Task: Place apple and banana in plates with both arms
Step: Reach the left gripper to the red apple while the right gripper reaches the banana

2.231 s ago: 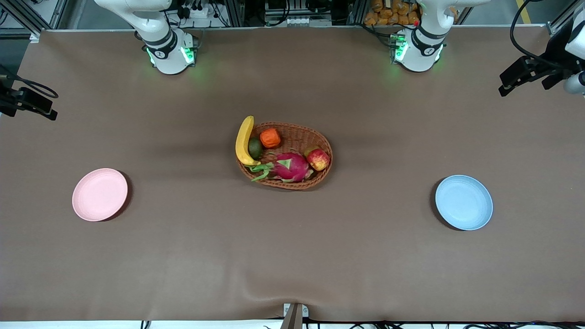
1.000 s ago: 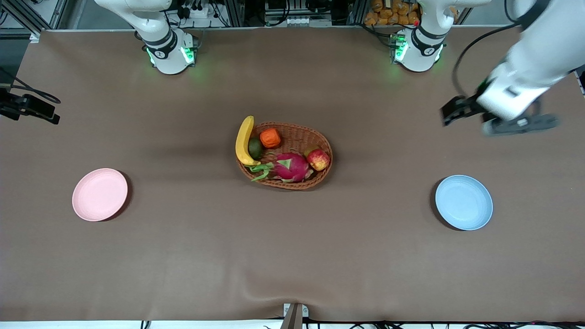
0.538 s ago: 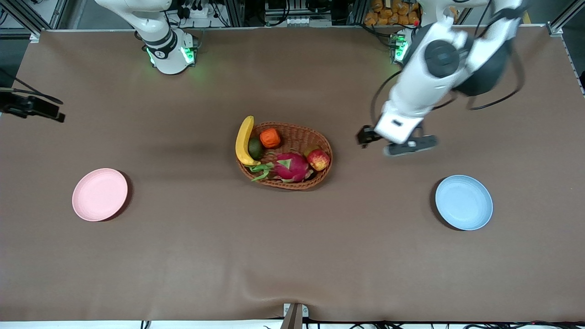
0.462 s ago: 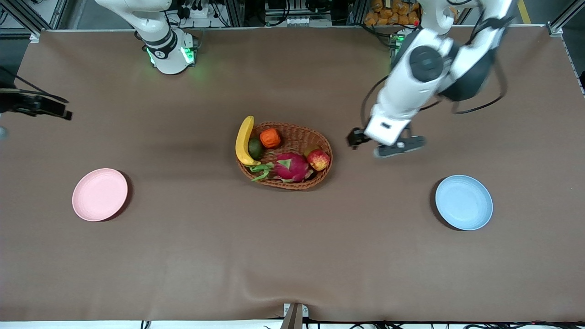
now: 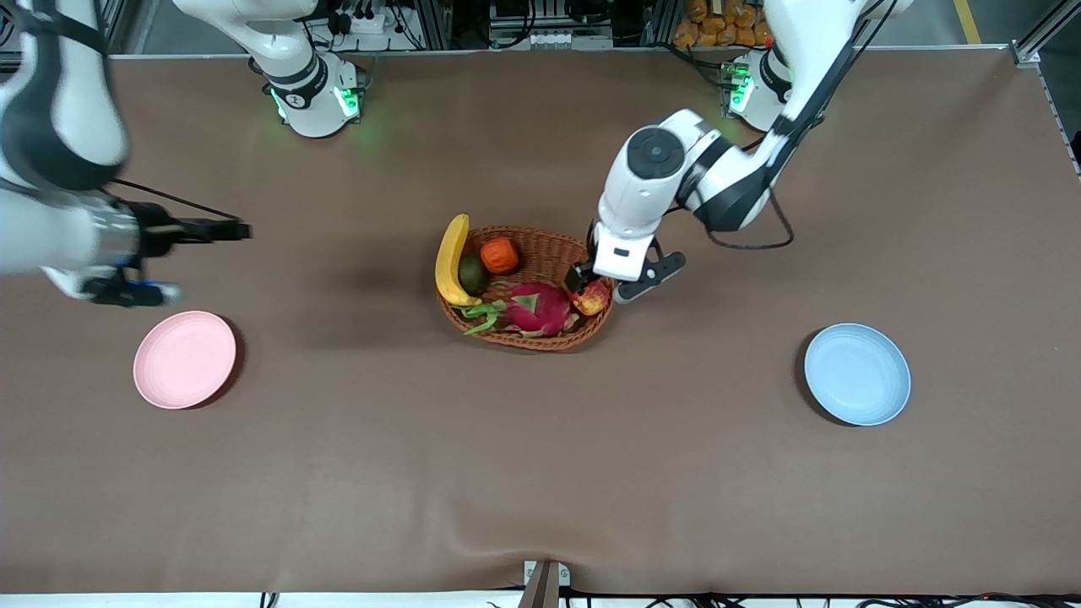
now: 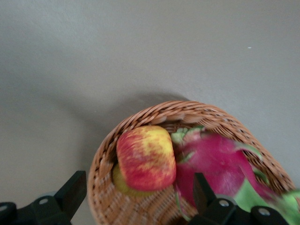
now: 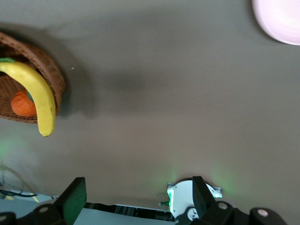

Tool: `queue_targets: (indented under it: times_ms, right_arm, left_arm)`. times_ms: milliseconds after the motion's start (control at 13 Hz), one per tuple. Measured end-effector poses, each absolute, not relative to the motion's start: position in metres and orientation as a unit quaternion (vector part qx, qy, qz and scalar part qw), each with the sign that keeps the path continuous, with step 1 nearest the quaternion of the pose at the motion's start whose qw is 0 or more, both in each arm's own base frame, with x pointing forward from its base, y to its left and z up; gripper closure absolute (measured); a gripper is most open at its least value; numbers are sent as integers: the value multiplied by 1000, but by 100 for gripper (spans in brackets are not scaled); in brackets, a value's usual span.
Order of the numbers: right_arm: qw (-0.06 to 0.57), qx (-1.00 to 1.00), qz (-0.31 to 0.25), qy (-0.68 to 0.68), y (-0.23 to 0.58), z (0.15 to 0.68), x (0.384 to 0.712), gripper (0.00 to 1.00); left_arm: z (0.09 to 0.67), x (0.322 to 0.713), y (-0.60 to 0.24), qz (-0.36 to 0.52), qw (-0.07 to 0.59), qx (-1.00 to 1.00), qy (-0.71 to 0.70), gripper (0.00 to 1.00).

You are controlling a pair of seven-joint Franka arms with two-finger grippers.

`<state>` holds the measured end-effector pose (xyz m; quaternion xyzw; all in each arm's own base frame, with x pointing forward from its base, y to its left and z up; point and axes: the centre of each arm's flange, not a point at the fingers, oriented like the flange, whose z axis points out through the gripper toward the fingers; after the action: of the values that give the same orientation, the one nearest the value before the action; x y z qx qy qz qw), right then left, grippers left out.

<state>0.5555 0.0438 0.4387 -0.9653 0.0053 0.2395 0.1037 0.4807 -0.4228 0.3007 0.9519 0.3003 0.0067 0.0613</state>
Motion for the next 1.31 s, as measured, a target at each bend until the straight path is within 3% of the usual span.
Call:
queue_targets:
  times_ms: [462, 615, 769, 846, 1154, 1308]
  right_arm:
    - [86, -978, 175, -77, 191, 374, 544, 0]
    - [79, -981, 160, -78, 218, 352, 543, 0]
    - [73, -982, 156, -76, 242, 338, 539, 0]
    - [71, -983, 151, -75, 252, 336, 536, 0]
    - [63, -989, 126, -51, 283, 316, 518, 0]
    - [62, -991, 109, -50, 293, 299, 506, 0]
  left_arm:
    - [255, 489, -436, 5, 41, 942, 333, 0]
    - [253, 488, -436, 3, 38, 939, 342, 4]
    - [252, 487, -435, 2, 35, 937, 346, 27]
    - [253, 487, -436, 1, 34, 936, 349, 33]
    - [265, 486, -435, -3, -1, 935, 355, 33]
    - [302, 490, -427, 12, -20, 938, 346, 33]
